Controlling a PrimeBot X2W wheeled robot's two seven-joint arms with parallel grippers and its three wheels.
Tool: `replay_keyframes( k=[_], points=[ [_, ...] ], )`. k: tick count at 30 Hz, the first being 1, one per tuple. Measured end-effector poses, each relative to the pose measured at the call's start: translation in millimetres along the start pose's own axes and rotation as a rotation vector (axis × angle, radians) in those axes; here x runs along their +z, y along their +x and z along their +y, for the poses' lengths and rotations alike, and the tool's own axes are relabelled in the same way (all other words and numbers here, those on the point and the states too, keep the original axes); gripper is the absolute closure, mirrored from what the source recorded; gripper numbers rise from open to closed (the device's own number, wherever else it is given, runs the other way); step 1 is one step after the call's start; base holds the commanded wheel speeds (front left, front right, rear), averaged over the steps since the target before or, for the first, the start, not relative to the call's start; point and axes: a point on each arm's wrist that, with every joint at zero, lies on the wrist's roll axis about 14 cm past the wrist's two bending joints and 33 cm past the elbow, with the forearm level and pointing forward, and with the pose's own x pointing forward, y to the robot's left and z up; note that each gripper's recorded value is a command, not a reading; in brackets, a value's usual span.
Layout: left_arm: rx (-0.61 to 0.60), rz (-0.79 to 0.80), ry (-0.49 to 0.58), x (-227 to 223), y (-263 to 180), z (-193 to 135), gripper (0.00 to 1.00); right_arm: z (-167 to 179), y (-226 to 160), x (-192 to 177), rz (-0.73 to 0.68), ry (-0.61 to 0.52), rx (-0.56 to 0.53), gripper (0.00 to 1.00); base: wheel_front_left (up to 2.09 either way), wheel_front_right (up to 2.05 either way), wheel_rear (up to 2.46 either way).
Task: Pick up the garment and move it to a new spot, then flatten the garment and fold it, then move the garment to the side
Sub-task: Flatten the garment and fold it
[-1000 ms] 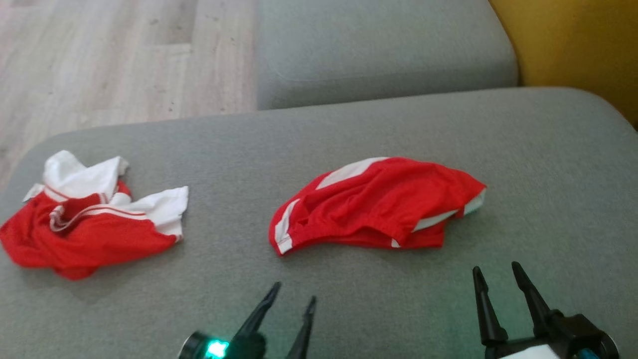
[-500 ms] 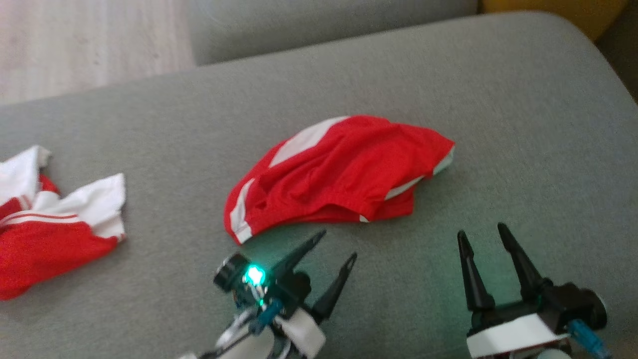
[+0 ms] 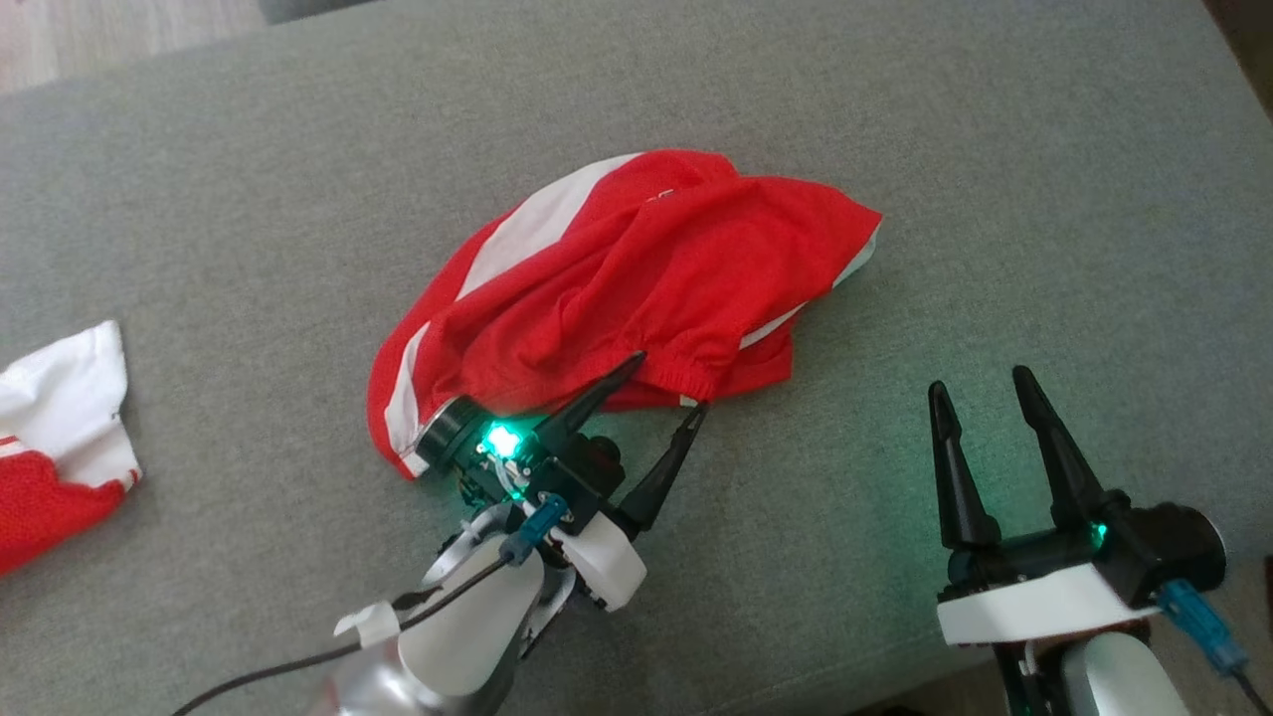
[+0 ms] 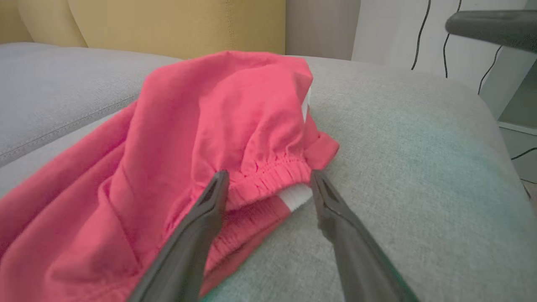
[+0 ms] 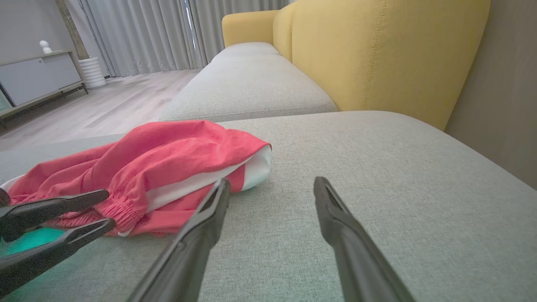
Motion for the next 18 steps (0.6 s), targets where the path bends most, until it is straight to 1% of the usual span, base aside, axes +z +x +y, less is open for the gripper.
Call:
replay_keyframes(
  k=[4,6,9,11,13,16,18],
  points=[
    [-0.023,0.003,0.003,-2,4,-4,0.00,-3,0,-3,0.012,-0.002,-0.011,0.00,0.00,0.00,0.00],
    [-0.010,-0.007,0.004,0,4,-3,0.00,-5,1,-4,0.014,-0.003,-0.016,0.00,0.00,0.00,0.00],
    [0.012,-0.065,0.024,18,5,-2,0.00,-7,1,-3,0.011,-0.004,-0.019,0.00,0.00,0.00,0.00],
    [0.003,-0.098,0.013,26,1,-10,0.00,-8,1,-1,0.004,-0.004,-0.022,0.00,0.00,0.00,0.00],
    [-0.034,-0.086,-0.005,19,-9,-23,0.00,-8,1,1,-0.002,-0.004,-0.022,0.00,0.00,0.00,0.00],
    [-0.088,-0.017,-0.014,-7,-25,-43,0.00,-8,0,3,-0.010,0.003,-0.022,0.00,0.00,0.00,0.00],
    [-0.091,0.019,-0.019,-19,-30,-46,0.00,-7,0,4,-0.012,0.004,-0.020,0.00,0.00,0.00,0.00]
  ],
)
